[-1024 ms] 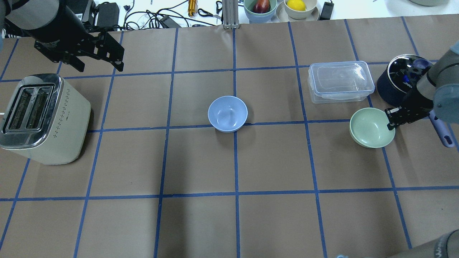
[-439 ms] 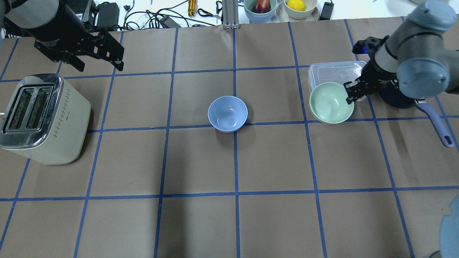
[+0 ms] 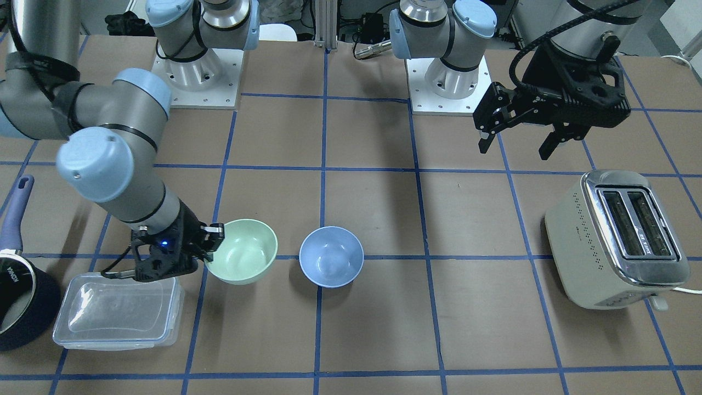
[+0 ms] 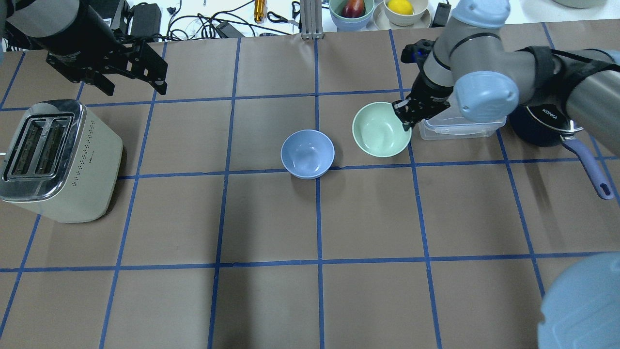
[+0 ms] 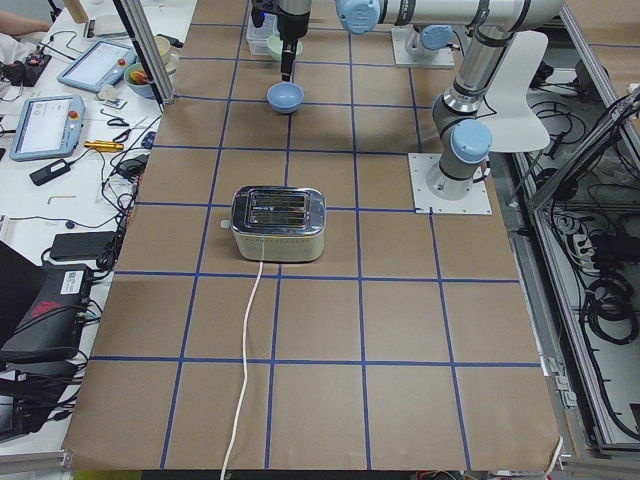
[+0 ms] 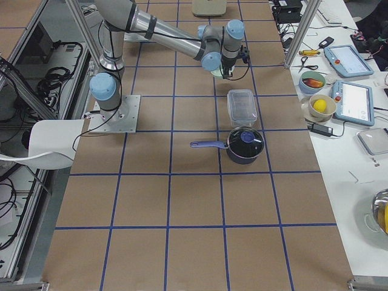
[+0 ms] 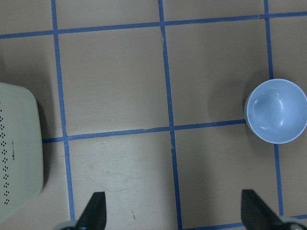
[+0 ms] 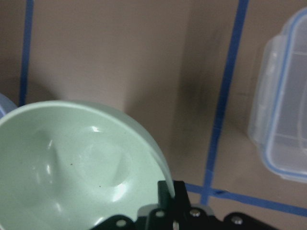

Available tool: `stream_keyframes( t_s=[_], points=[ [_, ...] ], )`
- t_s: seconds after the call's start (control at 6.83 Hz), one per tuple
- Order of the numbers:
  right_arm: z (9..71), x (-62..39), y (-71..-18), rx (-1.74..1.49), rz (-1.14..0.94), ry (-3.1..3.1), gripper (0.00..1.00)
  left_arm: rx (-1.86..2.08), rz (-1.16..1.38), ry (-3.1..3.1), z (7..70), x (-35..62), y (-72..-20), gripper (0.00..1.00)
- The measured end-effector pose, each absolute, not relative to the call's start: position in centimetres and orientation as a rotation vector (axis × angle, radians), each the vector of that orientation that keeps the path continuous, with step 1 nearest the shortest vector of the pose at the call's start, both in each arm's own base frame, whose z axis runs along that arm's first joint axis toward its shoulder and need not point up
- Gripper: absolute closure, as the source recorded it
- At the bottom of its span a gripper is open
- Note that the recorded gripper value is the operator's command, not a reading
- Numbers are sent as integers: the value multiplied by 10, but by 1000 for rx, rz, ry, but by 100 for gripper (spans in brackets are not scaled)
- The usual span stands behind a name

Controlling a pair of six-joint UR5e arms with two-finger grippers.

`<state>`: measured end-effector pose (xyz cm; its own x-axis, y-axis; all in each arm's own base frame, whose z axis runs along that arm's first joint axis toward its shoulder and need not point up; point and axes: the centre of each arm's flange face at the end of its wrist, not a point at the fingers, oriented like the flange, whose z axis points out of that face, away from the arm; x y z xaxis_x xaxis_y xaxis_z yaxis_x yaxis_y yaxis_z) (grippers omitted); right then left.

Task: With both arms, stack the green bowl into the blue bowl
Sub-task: 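Lift and carry the pale green bowl over the light blue bowl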

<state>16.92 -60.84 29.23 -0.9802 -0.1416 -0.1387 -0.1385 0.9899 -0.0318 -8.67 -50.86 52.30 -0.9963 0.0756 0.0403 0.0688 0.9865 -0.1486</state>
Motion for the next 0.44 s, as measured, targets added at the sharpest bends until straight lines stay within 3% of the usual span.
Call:
stream_keyframes(
  t_s=[0.44],
  points=[
    [312, 274, -626, -44, 32, 3015, 100, -121, 228, -3088, 523, -86, -508, 0]
  ],
)
